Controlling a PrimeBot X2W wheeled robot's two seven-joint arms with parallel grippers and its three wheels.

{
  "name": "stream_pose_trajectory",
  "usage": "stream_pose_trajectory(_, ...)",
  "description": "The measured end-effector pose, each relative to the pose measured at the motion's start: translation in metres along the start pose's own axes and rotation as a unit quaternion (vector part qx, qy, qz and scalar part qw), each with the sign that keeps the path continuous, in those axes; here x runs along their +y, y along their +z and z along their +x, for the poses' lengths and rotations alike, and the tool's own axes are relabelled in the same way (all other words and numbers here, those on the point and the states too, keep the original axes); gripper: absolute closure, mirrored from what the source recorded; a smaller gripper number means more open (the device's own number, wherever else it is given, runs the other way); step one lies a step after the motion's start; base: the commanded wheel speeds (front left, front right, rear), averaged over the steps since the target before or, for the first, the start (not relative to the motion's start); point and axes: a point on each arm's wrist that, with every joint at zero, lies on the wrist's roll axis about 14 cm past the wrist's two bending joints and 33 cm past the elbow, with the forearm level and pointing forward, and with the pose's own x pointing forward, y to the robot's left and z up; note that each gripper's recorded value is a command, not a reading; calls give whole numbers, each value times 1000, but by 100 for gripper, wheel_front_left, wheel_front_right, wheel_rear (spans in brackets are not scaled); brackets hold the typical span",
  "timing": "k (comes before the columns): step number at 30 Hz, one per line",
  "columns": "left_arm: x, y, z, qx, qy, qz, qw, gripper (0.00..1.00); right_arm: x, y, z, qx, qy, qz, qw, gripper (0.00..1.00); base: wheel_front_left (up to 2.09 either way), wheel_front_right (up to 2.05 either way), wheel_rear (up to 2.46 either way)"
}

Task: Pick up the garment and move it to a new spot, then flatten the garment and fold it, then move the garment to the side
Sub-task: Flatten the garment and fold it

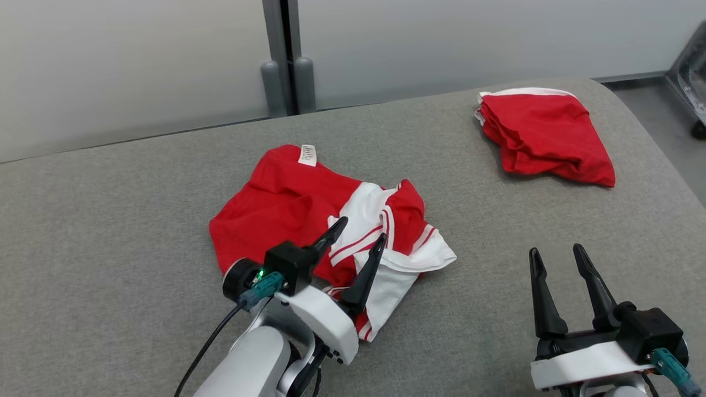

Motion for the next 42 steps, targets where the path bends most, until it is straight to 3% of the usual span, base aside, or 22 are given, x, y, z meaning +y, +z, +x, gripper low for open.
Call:
stream_pose_trajectory(6, -18, -19, 34, 57, -52, -9, 997, 0, -18, -4, -3, 9, -30, 1, 1000, 0, 0, 0, 0)
stream_pose_trajectory(16, -6, -56, 55, 115, -47, 17, 992, 0, -35, -7, -7, 16, -61, 6, 998, 0, 0, 0, 0)
stream_pose_trajectory(17, -7, -60, 54, 120, -48, 17, 991, 53, -36, -6, -7, 16, -62, 6, 998, 0, 0, 0, 0)
stream_pose_trajectory(18, -7, -61, 55, 120, -49, 18, 991, 94, -37, -7, -8, 16, -63, 6, 998, 0, 0, 0, 0)
stream_pose_trajectory(19, -6, -61, 56, 118, -48, 22, 992, 100, -37, -6, -8, 16, -63, 6, 998, 0, 0, 0, 0)
stream_pose_trajectory(25, -15, -57, 59, 117, -65, 34, 990, 100, -39, 1, -11, 4, -67, 10, 998, 0, 0, 0, 0)
stream_pose_trajectory(29, -36, -22, 71, 77, -102, 10, 992, 100, -40, 7, -16, -5, -70, 12, 997, 0, 0, 0, 0)
stream_pose_trajectory(36, -88, 114, 103, -51, -180, 63, 980, 100, -42, 17, -27, -25, -77, 22, 996, 0, 0, 0, 0)
stream_pose_trajectory(42, -105, 239, 100, -178, -193, 83, 961, 100, -41, 15, -29, -23, -76, 27, 997, 0, 0, 0, 0)
